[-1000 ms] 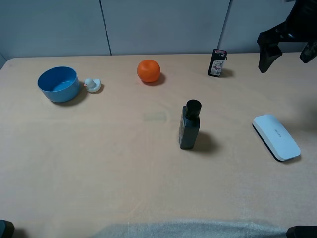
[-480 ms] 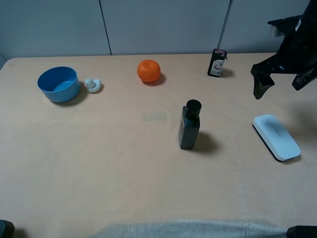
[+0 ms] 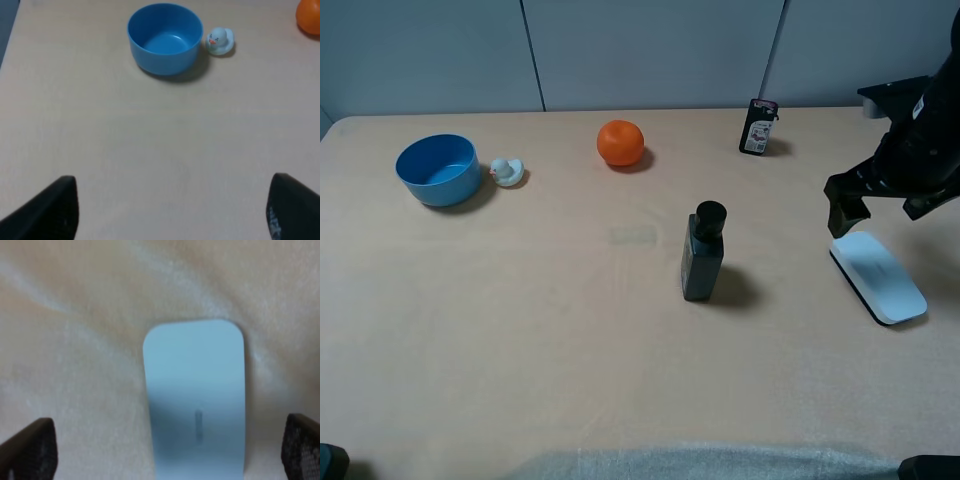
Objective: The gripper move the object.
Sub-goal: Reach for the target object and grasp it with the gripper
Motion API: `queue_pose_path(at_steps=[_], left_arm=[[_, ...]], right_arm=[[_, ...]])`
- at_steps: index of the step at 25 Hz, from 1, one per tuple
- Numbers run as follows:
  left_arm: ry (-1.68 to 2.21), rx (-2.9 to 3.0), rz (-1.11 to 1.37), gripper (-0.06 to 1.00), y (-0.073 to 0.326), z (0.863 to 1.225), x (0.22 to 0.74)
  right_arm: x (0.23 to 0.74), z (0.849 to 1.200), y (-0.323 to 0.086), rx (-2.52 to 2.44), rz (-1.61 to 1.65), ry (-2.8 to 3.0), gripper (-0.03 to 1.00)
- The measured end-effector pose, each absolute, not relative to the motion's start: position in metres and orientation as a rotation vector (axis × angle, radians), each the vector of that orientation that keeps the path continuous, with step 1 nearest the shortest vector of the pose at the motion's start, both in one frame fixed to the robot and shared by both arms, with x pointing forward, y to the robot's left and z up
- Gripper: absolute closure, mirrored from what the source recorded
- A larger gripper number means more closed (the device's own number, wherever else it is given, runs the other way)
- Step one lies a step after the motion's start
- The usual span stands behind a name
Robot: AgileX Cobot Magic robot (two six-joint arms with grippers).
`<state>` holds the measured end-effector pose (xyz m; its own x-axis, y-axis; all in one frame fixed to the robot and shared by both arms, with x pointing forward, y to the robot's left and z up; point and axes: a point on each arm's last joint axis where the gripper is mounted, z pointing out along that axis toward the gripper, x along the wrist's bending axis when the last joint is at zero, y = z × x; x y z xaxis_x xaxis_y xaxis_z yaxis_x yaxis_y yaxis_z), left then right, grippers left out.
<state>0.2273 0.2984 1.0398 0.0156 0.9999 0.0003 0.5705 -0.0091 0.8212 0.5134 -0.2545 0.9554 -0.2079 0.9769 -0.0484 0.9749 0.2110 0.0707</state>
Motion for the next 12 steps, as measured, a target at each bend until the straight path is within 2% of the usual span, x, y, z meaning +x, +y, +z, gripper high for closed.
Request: queue_pose_path(at_steps=[12], left_arm=[[1.626,1.652,0.850,0.12,0.298,1.040,0.227]], right_arm=[[0.487,0.933,-0.266,1.950,0.042,2.360,0.32]])
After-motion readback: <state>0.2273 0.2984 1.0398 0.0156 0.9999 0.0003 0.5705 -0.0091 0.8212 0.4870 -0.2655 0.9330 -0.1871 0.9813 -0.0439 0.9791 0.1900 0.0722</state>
